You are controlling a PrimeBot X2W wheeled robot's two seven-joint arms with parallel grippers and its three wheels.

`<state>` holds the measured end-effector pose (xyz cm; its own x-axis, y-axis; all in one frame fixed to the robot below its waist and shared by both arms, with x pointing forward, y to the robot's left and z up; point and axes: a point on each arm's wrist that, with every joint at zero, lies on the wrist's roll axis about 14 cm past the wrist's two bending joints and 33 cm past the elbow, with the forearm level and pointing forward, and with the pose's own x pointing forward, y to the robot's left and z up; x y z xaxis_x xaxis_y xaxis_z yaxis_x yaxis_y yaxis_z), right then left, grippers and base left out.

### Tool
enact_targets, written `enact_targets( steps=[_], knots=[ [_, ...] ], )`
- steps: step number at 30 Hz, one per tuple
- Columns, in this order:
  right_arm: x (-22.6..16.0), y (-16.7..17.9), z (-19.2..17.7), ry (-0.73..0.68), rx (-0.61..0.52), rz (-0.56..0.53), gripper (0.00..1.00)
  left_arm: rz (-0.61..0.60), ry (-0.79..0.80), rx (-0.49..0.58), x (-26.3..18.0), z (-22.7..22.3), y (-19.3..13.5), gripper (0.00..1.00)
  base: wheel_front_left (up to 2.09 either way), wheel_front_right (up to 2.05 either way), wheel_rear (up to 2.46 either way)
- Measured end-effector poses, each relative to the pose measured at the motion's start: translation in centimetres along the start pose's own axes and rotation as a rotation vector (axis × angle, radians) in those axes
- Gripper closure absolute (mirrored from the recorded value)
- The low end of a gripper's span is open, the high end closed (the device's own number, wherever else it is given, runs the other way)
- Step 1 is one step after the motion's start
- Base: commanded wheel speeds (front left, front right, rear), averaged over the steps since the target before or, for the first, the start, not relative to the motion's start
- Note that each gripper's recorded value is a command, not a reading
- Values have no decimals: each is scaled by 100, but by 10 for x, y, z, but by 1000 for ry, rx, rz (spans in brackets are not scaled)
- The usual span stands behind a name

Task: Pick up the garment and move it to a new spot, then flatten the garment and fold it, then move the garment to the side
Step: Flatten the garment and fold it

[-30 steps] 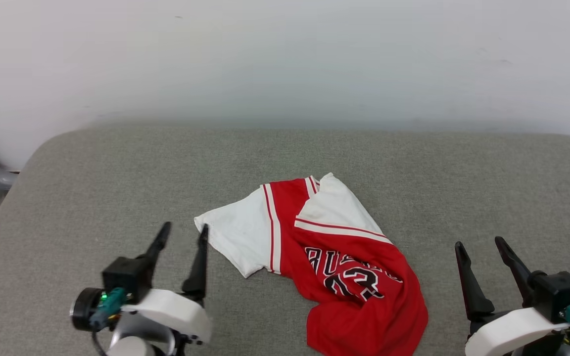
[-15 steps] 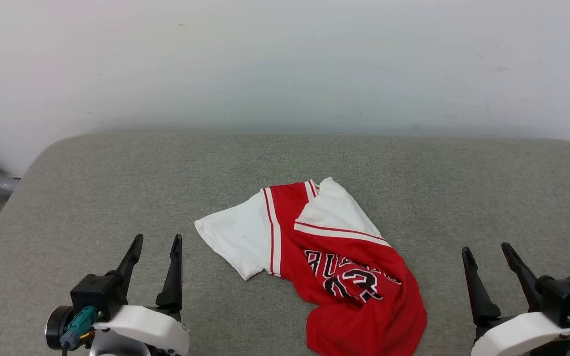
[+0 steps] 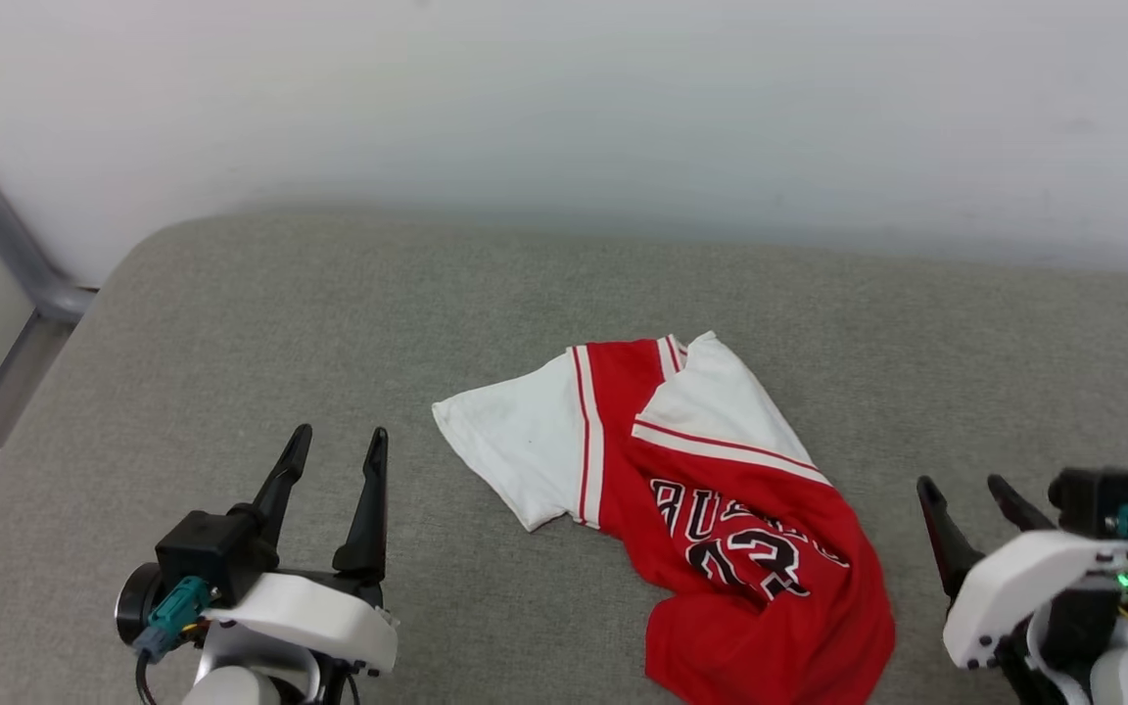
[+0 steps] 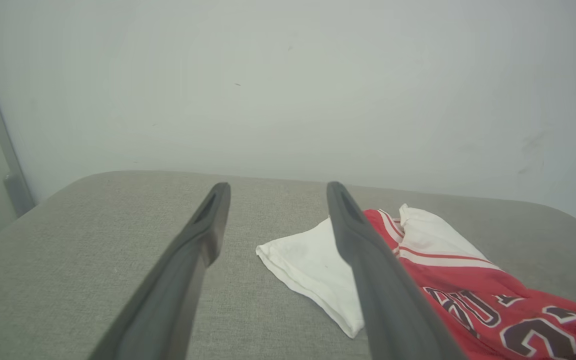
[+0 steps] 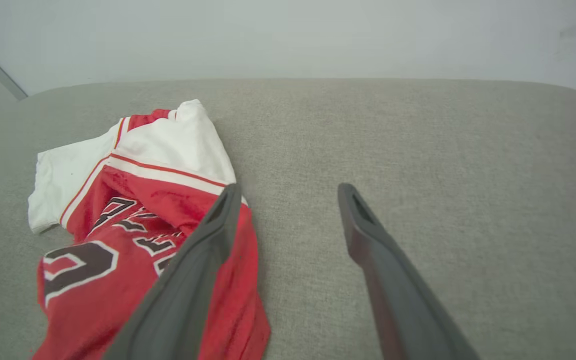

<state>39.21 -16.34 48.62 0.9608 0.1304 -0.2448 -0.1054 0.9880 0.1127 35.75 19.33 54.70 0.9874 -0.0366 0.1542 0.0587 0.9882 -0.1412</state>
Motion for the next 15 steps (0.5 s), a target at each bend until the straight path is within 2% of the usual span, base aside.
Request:
enact_targets(
  steps=[8,15],
  knots=[
    [68,50,-7,222,-106,201,0,38,-10,-11,8,0,13,0,0,0,0],
    [106,86,-36,410,-220,329,0,73,-7,-9,17,-4,27,0,0,0,0]
  ],
)
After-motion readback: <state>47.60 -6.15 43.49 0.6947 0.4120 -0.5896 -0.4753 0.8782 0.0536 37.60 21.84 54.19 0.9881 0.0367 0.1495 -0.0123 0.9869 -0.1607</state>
